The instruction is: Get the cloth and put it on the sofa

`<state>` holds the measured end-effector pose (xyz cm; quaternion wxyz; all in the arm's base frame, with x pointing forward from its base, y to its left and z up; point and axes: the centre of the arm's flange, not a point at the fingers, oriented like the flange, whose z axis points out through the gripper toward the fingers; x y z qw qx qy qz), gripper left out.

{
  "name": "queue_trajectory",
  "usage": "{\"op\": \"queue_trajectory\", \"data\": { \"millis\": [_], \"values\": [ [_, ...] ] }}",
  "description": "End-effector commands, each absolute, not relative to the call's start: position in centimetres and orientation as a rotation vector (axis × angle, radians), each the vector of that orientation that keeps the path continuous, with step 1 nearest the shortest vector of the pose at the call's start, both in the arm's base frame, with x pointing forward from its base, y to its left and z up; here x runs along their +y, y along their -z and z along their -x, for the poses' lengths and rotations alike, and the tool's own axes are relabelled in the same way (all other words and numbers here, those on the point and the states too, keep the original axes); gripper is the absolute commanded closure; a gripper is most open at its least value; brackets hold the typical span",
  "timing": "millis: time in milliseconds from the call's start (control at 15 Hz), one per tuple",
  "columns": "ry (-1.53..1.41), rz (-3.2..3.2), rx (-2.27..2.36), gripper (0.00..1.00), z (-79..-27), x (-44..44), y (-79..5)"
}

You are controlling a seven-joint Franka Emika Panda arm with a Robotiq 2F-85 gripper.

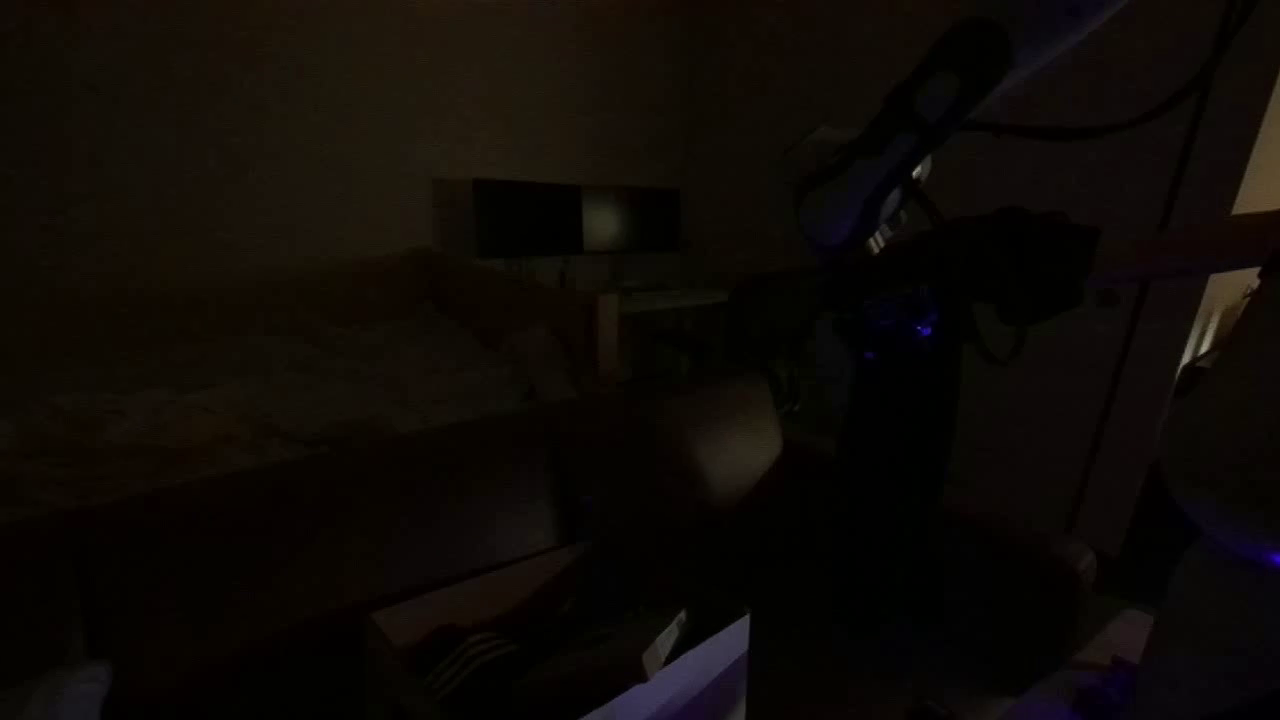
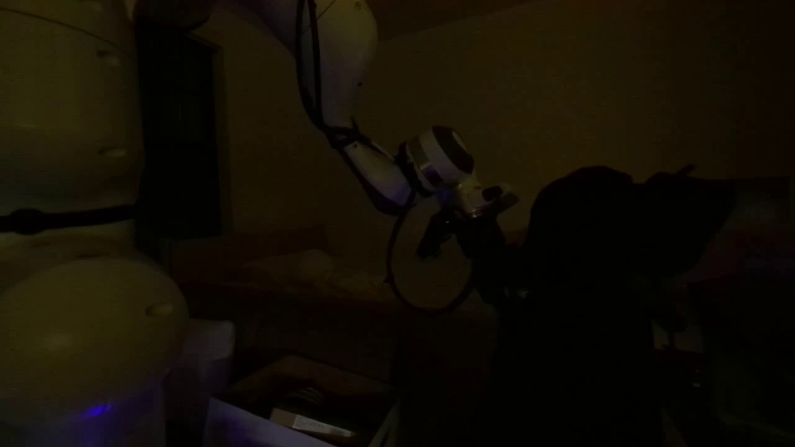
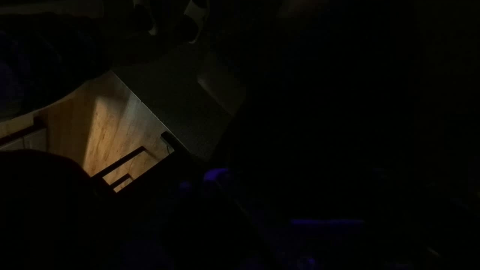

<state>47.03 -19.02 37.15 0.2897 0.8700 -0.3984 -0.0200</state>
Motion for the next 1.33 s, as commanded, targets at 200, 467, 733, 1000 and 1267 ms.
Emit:
{"op": "queue_trajectory", "data": {
  "millis": [200,467,733,1000,1267],
  "values": [
    [0.007,-2.399,-1.003,0.85,-48.1,-16.8,-37.9],
    [-0.022,-2.556,-0.922,1.0,-48.4,-14.6,-39.1],
    [-0.088,-2.646,-0.822,1.0,-48.5,-12.3,-41.6],
    [-0.14,-2.565,-0.837,1.0,-49.1,-11.4,-42.9],
    [-0.147,-2.503,-0.84,0.6,-48.1,-11.7,-43.1]
  ]
}}
